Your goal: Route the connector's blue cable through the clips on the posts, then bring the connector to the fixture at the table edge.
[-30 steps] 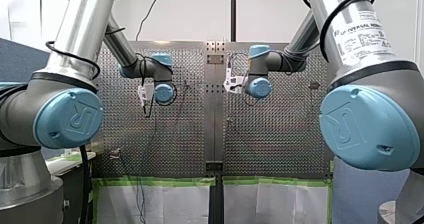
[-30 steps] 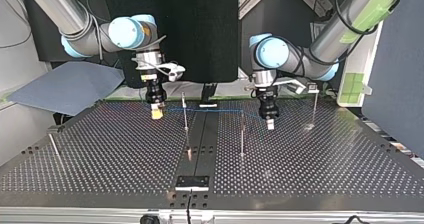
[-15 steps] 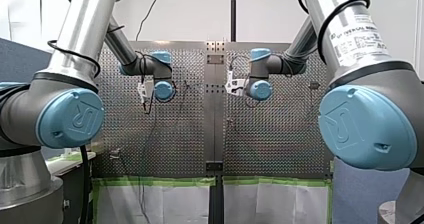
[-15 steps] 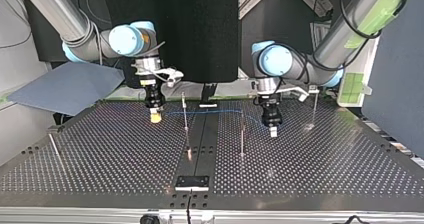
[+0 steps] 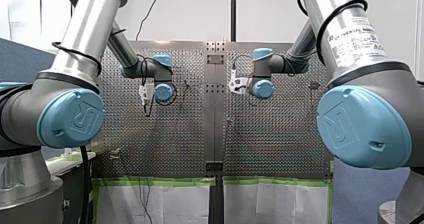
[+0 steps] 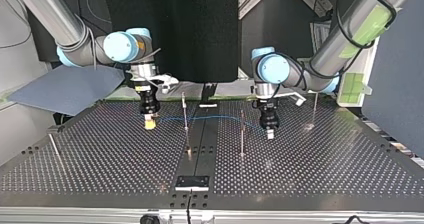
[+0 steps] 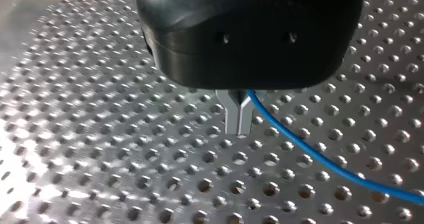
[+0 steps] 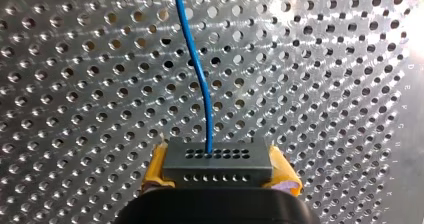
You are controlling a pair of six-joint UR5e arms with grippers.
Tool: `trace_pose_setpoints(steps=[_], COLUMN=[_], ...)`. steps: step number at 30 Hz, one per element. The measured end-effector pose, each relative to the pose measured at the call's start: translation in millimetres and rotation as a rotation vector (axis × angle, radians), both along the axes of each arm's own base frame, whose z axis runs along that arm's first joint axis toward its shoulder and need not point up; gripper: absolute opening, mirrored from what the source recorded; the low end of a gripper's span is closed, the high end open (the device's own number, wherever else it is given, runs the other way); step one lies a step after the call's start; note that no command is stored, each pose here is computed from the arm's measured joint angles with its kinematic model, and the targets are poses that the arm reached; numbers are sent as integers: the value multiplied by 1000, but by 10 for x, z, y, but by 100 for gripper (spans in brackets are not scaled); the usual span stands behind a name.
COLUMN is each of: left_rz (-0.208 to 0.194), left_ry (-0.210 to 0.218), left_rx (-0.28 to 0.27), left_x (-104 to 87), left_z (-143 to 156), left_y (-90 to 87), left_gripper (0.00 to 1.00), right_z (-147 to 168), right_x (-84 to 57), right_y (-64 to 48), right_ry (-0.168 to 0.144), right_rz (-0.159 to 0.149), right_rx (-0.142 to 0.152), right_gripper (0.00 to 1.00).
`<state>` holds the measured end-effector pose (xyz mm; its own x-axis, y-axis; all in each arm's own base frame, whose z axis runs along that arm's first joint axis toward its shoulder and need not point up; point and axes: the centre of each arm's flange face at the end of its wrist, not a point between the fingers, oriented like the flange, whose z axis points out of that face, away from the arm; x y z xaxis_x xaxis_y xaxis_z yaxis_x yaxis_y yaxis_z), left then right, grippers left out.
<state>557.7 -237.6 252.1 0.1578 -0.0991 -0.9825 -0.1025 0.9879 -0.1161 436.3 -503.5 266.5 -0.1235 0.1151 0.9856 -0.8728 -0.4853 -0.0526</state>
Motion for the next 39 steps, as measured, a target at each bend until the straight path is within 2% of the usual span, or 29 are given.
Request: trace_pose_setpoints(steps=[7, 11, 18, 25, 32, 37, 39], left_rz=[6, 10, 11, 14, 15, 4, 0], left_ry=[12, 11, 8, 6, 3, -11, -17], left_rx=[-2, -4, -9, -11, -12, -12, -12], left_x=[174, 194, 200, 209, 218, 232, 237], left_z=[-70, -65, -62, -58, -53, -41, -31], left_y=[-10, -4, 2, 17, 32, 21, 16], left_gripper=[0, 0, 0, 0, 9, 9, 19], right_z=[-53, -104, -55, -68, -146, -168, -174], right_x=[-37, -33, -55, -42, 7, 20, 21], right_y=[-139, -211, -326, -430, -517, -532, -533], right_ry=[7, 10, 5, 10, 19, 21, 22], right_rz=[-7, -10, -13, 5, 18, 23, 23], right_rx=[5, 11, 3, 3, 15, 17, 18], right_gripper=[0, 0, 0, 0, 0, 0, 0])
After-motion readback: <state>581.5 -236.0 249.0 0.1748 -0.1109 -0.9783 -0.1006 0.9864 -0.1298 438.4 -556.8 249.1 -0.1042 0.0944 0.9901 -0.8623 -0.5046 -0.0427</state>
